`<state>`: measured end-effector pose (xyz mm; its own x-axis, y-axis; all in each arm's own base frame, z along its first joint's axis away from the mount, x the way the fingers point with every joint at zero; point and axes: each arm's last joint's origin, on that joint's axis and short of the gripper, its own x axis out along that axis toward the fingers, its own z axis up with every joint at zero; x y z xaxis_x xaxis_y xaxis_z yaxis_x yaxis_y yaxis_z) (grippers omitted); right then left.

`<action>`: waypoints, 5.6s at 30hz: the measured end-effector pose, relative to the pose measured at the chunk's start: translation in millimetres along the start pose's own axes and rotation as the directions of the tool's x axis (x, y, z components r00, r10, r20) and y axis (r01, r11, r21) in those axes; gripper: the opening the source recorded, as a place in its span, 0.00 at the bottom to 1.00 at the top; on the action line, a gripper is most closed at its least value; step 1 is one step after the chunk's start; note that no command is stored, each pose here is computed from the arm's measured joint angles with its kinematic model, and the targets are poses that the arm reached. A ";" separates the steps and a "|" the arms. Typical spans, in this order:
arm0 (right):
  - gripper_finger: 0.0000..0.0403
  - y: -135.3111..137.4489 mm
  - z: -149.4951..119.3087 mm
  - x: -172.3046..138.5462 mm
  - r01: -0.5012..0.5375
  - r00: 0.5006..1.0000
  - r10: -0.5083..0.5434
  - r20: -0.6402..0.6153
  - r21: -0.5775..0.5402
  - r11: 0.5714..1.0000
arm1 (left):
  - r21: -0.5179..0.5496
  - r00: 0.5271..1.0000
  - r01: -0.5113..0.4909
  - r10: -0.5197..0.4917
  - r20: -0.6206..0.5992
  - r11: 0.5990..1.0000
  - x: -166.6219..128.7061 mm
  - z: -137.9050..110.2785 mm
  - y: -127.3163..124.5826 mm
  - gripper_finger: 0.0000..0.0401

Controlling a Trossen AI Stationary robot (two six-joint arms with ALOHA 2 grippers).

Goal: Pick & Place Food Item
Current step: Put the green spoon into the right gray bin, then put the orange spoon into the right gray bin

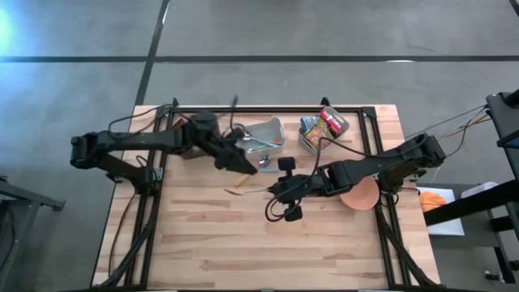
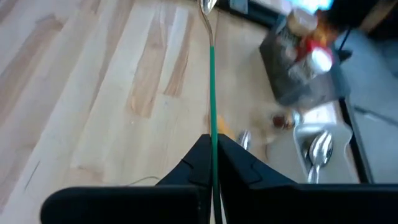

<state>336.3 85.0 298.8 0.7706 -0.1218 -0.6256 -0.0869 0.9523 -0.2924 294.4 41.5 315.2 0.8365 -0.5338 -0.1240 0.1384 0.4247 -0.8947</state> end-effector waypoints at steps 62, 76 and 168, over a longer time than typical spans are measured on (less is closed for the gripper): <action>0.02 -210.3 -107.2 128.6 0.122 0.903 0.084 -0.421 0.440 0.890 | 0.166 0.975 -0.015 -0.023 0.223 0.986 -61.9 -16.2 -69.2 0.63; 0.02 -204.6 -112.4 134.7 0.118 0.889 0.111 -0.445 0.455 0.883 | 0.166 0.975 -0.014 -0.023 0.223 0.986 -61.8 -16.3 -69.3 0.63; 0.57 -199.1 -111.4 133.7 0.009 0.898 0.198 -0.394 0.466 0.885 | 0.163 0.975 -0.014 -0.023 0.223 0.987 -61.8 -16.3 -69.3 0.63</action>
<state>386.4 -152.0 192.8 0.4262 -0.0310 -0.9041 0.2243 0.9718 0.0724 224.5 33.1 377.9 0.9301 -0.3673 -0.0044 0.2115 0.5452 -0.8112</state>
